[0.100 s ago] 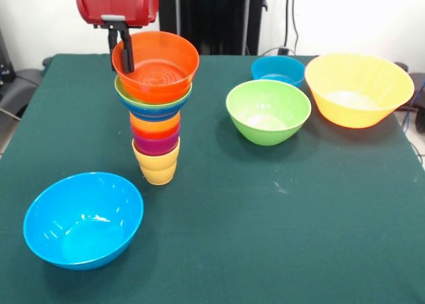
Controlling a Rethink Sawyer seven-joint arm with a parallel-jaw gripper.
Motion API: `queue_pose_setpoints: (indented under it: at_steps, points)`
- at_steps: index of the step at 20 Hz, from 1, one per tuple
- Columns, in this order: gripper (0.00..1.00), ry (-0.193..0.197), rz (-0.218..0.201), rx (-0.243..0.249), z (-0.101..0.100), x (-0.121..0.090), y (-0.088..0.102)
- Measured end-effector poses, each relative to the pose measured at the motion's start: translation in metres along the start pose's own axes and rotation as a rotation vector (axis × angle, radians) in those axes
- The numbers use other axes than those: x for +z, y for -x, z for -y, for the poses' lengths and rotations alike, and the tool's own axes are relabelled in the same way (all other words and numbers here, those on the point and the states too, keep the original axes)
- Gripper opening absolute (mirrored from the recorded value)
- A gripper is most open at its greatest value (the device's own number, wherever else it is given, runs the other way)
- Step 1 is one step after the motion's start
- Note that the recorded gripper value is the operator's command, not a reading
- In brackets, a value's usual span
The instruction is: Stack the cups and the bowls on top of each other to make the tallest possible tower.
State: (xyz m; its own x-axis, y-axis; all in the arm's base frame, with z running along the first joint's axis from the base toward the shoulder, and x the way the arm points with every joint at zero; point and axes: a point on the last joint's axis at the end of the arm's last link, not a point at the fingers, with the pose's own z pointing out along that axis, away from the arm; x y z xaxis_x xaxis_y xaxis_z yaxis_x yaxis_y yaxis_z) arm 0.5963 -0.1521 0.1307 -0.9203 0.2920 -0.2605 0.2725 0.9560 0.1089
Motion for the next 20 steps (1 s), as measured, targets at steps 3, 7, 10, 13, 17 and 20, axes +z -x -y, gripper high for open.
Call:
queue_pose_setpoints:
  at_steps: [3,7,10,13,17,20]
  points:
    - [1.0,0.0,0.0,-0.001,0.0001,0.0001,-0.0001]
    - [1.0,-0.001,0.001,-0.002,0.0003,0.0002,-0.0002]
    - [1.0,-0.001,0.001,-0.003,0.0004,0.0002,-0.0002]
    - [1.0,-0.001,0.001,-0.003,0.0004,0.0002,-0.0002]
    - [1.0,-0.002,0.001,-0.004,0.0005,0.0002,-0.0003]
    - [1.0,-0.005,0.004,-0.005,0.0008,-0.0011,0.0006]
